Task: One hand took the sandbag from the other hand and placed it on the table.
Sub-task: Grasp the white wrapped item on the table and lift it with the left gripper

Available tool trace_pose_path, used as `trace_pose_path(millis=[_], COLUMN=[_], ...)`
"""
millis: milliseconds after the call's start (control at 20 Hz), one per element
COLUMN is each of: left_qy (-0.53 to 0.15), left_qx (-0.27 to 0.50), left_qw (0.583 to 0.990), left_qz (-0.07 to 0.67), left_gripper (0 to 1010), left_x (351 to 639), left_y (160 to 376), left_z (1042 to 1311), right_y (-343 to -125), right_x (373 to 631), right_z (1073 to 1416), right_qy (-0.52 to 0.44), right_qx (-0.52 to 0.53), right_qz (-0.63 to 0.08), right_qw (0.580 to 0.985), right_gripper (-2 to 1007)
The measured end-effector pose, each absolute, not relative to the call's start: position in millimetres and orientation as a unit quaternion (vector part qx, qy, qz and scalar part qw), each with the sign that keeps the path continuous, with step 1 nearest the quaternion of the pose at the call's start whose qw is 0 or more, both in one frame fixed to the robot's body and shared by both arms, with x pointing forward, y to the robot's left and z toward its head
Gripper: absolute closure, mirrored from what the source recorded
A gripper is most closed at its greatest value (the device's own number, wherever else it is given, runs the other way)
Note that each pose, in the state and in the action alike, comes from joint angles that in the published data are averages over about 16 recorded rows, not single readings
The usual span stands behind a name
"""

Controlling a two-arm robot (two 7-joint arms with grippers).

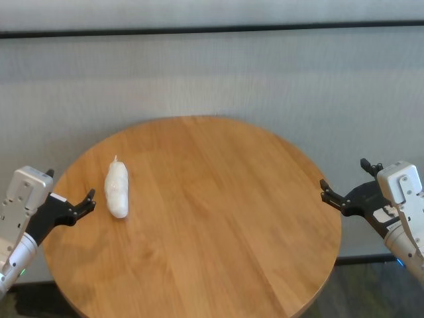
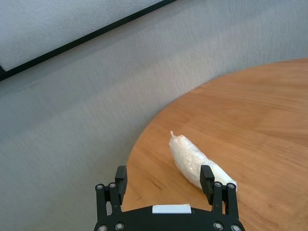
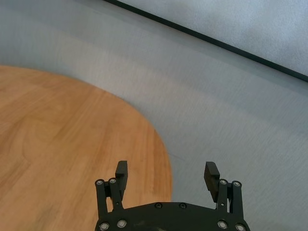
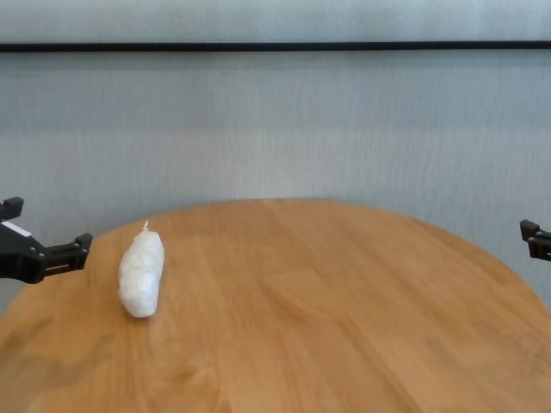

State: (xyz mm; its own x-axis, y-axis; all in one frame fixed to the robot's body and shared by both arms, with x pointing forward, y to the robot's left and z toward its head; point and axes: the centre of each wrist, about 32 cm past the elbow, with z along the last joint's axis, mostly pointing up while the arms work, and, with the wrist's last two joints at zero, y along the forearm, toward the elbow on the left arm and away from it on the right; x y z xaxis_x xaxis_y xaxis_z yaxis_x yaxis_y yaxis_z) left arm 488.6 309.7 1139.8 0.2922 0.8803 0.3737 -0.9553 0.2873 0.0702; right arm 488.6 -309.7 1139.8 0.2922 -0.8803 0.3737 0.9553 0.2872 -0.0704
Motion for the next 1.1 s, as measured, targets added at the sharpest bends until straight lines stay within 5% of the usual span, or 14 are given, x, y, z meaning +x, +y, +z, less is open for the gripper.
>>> trace_pose_path(millis=[1100], left_qy=[-0.041], left_qx=[0.123], left_qw=[0.82], left_qz=[0.558], left_gripper=[10], left_x=[482.0], left_y=[289.0], left_z=[1158.1], right_y=[-309.7], right_x=[488.6], right_z=[1139.8], right_qy=[-0.132], right_qx=[-0.142], right_qz=[-0.58], right_qw=[0.791], right_gripper=[3])
